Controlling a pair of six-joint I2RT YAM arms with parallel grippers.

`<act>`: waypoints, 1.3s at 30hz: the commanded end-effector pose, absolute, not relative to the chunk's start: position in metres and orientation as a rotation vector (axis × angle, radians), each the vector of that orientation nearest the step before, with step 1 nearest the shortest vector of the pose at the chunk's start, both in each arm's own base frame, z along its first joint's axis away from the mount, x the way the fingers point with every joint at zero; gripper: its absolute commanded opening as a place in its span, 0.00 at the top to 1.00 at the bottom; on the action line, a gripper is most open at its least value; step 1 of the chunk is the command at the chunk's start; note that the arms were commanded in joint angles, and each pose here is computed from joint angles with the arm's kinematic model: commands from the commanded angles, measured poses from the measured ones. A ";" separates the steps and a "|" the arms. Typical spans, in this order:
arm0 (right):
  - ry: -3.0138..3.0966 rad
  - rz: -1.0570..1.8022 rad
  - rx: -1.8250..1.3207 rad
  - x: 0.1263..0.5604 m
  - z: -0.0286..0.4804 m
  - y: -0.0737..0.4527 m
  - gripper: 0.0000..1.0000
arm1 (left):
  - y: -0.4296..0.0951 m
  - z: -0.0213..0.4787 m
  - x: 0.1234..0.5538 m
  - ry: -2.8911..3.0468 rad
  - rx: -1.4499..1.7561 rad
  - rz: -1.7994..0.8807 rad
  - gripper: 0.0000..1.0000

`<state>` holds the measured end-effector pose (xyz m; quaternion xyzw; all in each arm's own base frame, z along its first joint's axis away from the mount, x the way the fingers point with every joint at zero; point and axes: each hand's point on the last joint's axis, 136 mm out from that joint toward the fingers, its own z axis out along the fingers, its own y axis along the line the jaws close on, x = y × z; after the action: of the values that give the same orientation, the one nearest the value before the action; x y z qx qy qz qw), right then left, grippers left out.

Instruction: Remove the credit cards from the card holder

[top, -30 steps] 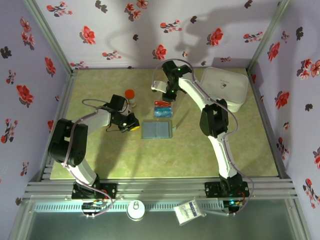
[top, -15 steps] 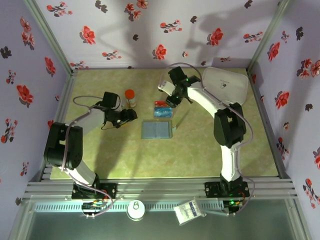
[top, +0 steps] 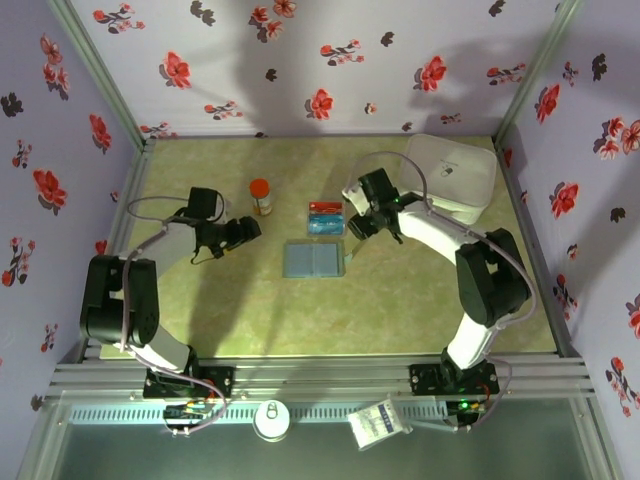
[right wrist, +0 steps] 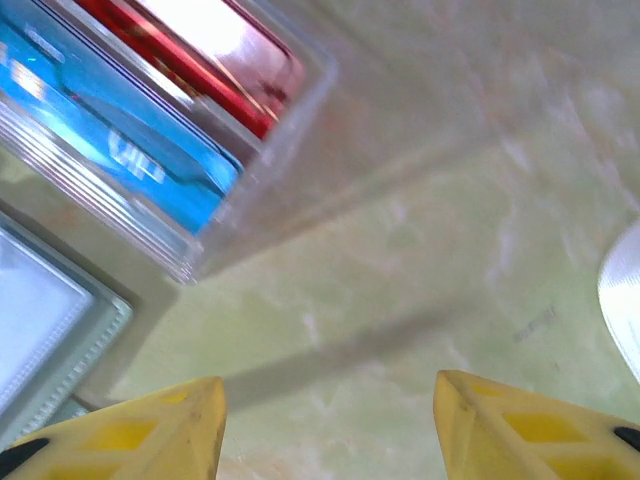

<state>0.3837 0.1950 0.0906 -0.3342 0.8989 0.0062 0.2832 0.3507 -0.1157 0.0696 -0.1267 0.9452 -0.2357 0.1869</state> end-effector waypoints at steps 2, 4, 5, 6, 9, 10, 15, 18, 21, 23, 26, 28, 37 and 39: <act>2.348 -0.109 -0.607 0.397 0.107 0.157 0.36 | -0.079 0.078 0.359 2.595 -0.390 -0.499 0.00; 2.343 -0.145 -0.533 0.395 0.108 0.141 0.24 | -0.064 0.082 0.363 2.570 -0.416 -0.444 0.00; 2.340 -0.156 -0.498 0.394 0.108 0.133 0.15 | -0.056 0.083 0.364 2.558 -0.429 -0.413 0.00; 2.337 -0.163 -0.467 0.394 0.107 0.126 0.02 | -0.050 0.084 0.366 2.548 -0.440 -0.382 0.00; 2.315 -0.194 -0.356 0.394 0.109 0.103 0.01 | -0.027 0.086 0.371 2.511 -0.481 -0.275 0.00; 2.309 -0.201 -0.319 0.394 0.109 0.095 0.01 | -0.019 0.087 0.373 2.499 -0.491 -0.237 0.00; 2.248 -0.233 -0.144 0.392 0.105 0.057 0.01 | 0.004 0.090 0.380 2.453 -0.467 -0.087 0.00; 2.191 -0.260 -0.034 0.390 0.101 0.034 0.01 | 0.014 0.091 0.382 2.416 -0.423 -0.013 0.00; 2.141 -0.281 0.051 0.388 0.097 0.016 0.01 | 0.023 0.101 0.386 2.356 -0.418 0.024 0.00; 2.101 -0.290 0.080 0.388 0.095 0.009 0.01 | 0.032 0.109 0.388 2.301 -0.416 0.078 0.00; 2.041 -0.294 0.081 0.391 0.103 0.007 0.01 | 0.043 0.119 0.389 2.211 -0.405 0.156 0.00; 1.995 -0.290 0.082 0.393 0.107 0.006 0.01 | 0.044 0.119 0.392 2.167 -0.338 0.184 0.00; 1.913 -0.227 0.205 0.391 0.103 -0.019 0.01 | 0.039 0.111 0.408 2.019 -0.194 0.184 0.00; 1.900 -0.176 0.207 0.390 0.100 -0.020 0.01 | 0.037 0.102 0.409 2.031 -0.179 0.170 0.00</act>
<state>0.3860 -0.0210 0.0923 0.0713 0.8314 -0.1132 0.5393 0.3948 0.0367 0.0885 -0.0966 0.8716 0.0702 0.4755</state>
